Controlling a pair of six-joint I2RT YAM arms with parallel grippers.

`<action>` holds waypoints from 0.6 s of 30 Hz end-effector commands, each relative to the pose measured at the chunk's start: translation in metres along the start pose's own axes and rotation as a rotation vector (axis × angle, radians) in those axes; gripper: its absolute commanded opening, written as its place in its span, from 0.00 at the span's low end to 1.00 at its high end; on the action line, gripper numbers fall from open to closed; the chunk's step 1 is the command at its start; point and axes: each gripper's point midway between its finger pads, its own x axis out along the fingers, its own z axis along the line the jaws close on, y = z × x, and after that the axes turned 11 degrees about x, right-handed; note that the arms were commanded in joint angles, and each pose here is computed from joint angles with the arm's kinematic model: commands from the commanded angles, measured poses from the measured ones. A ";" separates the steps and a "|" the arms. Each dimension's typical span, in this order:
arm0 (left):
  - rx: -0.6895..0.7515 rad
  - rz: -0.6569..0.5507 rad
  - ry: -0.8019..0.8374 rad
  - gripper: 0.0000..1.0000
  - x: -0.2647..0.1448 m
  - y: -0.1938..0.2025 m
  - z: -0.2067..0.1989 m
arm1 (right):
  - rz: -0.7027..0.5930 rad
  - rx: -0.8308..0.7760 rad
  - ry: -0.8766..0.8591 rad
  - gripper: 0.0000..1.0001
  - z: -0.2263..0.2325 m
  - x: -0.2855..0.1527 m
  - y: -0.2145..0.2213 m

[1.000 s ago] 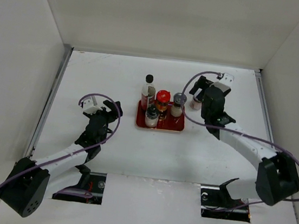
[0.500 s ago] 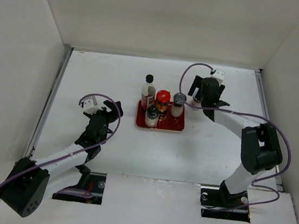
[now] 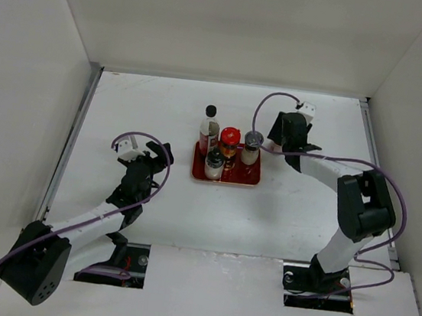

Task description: Organize the condiment bottles

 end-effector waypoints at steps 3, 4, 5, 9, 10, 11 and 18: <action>-0.030 -0.030 0.024 0.77 0.002 -0.008 -0.006 | -0.162 0.085 0.022 0.53 -0.009 -0.032 -0.045; -0.034 -0.034 0.031 0.77 0.001 -0.010 -0.008 | -0.183 0.098 0.018 0.53 -0.009 -0.039 -0.050; -0.038 -0.041 0.038 0.77 -0.001 -0.012 -0.010 | -0.210 0.114 0.008 0.54 -0.010 -0.051 -0.056; -0.042 -0.056 0.024 0.77 -0.002 -0.016 -0.005 | -0.245 0.121 -0.042 0.55 -0.009 -0.096 -0.058; -0.047 -0.059 0.031 0.77 -0.003 -0.018 -0.006 | -0.243 0.118 -0.059 0.55 -0.010 -0.107 -0.056; -0.052 -0.062 0.036 0.77 -0.004 -0.019 -0.007 | -0.244 0.120 -0.083 0.55 -0.008 -0.120 -0.054; -0.047 -0.052 0.042 0.77 -0.004 -0.016 -0.012 | -0.171 0.066 -0.295 0.56 0.037 -0.186 -0.023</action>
